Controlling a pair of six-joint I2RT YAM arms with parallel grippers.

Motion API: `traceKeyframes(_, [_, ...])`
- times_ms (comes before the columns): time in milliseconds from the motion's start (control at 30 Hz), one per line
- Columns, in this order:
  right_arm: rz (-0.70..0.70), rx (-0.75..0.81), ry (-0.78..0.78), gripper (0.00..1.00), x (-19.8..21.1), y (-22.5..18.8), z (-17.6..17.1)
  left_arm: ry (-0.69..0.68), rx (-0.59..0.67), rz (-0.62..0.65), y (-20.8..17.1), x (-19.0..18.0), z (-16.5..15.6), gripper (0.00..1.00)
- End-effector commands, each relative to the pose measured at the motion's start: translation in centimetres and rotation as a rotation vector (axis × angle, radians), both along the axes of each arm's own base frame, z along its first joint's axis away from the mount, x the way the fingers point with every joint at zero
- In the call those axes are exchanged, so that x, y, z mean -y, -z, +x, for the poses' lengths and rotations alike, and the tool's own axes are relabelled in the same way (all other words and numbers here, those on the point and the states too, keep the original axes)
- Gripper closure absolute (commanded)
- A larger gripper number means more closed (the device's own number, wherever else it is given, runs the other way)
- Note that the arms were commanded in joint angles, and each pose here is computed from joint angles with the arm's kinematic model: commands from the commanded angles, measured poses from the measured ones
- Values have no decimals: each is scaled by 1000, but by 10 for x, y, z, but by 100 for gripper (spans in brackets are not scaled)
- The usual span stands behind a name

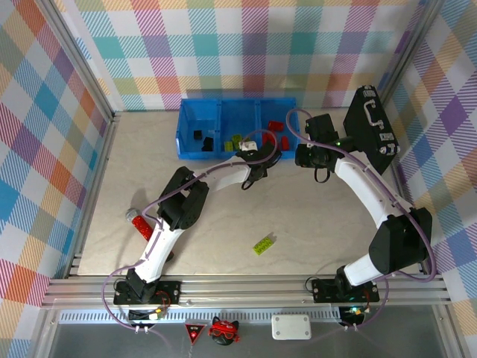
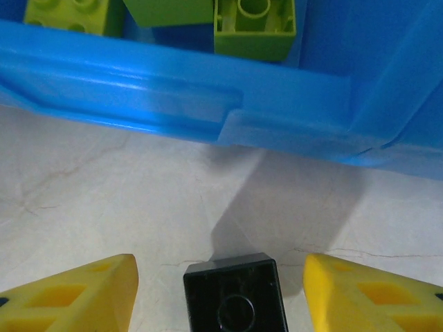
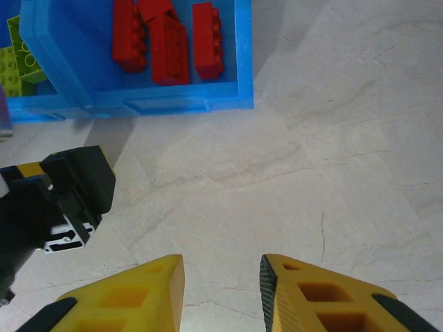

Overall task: Sort the legos into containers by color
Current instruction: Pick up the lego from the center of the table.

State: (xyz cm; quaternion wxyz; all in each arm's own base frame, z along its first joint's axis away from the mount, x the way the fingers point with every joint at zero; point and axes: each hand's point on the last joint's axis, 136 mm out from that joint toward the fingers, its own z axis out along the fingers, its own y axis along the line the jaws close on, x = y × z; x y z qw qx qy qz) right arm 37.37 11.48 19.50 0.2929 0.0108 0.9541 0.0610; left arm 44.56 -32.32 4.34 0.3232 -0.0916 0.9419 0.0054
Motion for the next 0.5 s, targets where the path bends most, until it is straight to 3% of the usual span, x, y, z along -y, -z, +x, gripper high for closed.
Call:
traceKeyframes(0, [5, 12, 10, 64, 4, -3, -3, -9, 12, -24, 4, 9, 5, 38])
traceKeyframes(100, [3, 7, 10, 64, 5, -1, -4, -20, 8, -25, 8, 7, 7, 40])
traceKeyframes(467, [24, 0, 13, 68, 4, 0, -10, -16, 8, -32, 14, 7, 9, 64])
